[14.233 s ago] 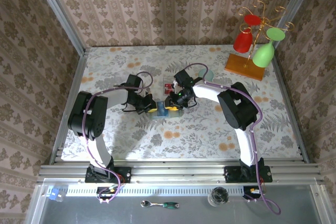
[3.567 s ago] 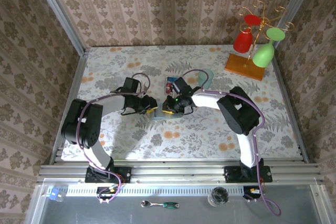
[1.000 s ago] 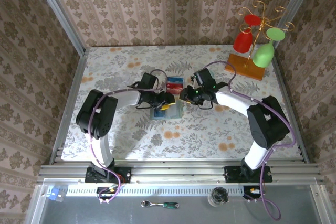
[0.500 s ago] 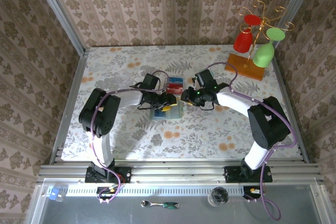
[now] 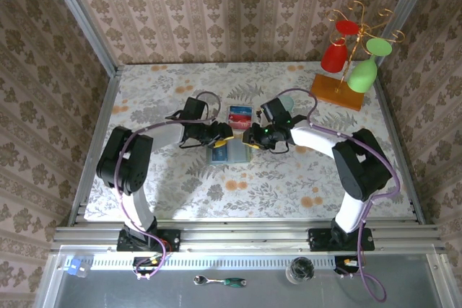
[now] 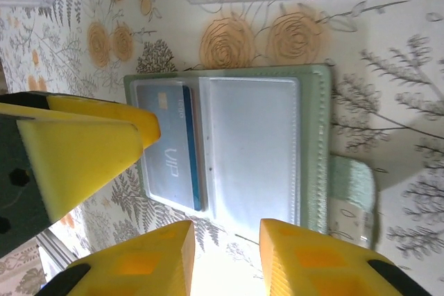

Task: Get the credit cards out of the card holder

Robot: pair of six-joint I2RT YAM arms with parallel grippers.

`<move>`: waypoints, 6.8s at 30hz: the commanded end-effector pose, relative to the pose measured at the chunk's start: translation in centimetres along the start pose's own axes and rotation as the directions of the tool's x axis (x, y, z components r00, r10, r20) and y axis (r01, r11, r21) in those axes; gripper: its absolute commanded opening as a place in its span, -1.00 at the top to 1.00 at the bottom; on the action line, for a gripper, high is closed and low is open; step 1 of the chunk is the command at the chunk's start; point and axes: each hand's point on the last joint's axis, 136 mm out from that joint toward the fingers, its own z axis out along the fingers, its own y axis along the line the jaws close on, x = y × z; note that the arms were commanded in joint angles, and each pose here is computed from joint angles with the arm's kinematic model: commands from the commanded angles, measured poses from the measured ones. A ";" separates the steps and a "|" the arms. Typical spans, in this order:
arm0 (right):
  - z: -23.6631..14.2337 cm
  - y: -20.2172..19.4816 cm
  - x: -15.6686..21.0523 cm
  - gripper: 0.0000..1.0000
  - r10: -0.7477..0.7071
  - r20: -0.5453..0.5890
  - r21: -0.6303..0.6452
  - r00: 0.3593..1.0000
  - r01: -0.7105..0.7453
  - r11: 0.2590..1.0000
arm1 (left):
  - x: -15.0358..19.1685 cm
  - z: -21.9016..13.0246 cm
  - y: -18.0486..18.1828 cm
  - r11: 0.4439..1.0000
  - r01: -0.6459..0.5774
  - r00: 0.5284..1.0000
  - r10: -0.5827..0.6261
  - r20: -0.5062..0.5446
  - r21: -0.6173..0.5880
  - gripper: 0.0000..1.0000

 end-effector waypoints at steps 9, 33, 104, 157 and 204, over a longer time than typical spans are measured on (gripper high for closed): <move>2.5 3.1 0.4 0.42 -0.022 -0.046 -0.066 0.999 0.019 0.998 | 0.3 -2.9 3.7 0.997 0.041 0.998 -0.038 0.052 -0.065 0.18; 4.9 3.6 1.4 0.44 -0.025 -0.102 -0.074 0.994 0.017 0.997 | 1.2 -3.5 6.3 0.986 0.044 0.998 -0.036 0.054 -0.164 0.83; 9.4 3.6 2.2 0.59 -0.015 -0.204 -0.072 0.979 0.000 0.997 | 2.2 -3.2 8.3 0.981 0.071 0.997 -0.065 0.041 -0.182 1.00; 5.1 3.5 0.8 0.45 -0.077 -0.093 -0.022 0.993 0.075 0.997 | 2.6 -2.2 7.9 0.975 0.048 0.998 -0.053 -0.018 -0.219 1.00; 7.5 1.1 1.6 0.38 -0.009 -0.154 -0.017 0.988 0.007 1.000 | 2.9 -2.6 8.4 0.970 0.054 0.998 -0.060 -0.017 -0.236 1.00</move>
